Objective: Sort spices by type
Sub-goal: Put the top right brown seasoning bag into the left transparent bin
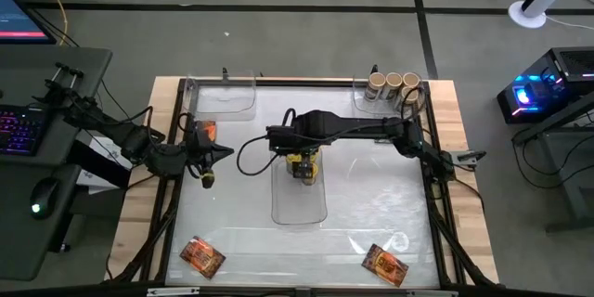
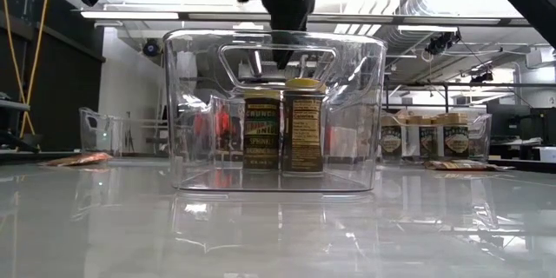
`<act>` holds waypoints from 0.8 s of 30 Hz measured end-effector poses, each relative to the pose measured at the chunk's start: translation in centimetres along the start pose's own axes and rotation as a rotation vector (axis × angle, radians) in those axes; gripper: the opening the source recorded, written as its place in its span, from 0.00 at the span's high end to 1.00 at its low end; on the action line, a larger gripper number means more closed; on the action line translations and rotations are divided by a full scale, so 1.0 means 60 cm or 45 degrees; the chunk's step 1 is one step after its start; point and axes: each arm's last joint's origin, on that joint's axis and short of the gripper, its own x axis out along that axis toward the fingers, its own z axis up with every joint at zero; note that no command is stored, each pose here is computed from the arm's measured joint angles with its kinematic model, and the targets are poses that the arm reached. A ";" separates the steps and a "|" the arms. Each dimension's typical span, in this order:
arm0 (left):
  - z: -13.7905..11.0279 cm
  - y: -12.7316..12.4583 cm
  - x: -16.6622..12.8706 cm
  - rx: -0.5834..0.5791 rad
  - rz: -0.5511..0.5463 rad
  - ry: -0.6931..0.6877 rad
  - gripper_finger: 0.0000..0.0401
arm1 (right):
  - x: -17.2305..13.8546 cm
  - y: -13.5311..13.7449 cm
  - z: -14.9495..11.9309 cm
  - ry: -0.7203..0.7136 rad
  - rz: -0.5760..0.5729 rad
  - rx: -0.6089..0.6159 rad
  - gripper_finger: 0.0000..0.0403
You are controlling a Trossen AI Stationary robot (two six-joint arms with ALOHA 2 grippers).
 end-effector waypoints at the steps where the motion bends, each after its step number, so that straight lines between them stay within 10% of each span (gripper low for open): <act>1: 0.001 0.000 0.000 -0.005 0.009 -0.010 1.00 | -0.006 -0.001 -0.002 -0.008 -0.007 0.000 0.13; 9: 0.034 0.006 0.010 -0.416 -0.016 -0.174 1.00 | -0.066 -0.016 -0.026 -0.059 -0.025 0.087 0.13; 17: 0.056 0.044 0.023 -0.420 -0.027 0.029 1.00 | -0.112 -0.040 -0.099 0.005 -0.120 0.221 0.13; 24: 0.055 0.057 0.024 -0.429 -0.025 0.094 1.00 | -0.099 -0.044 -0.292 0.046 -0.223 0.899 0.13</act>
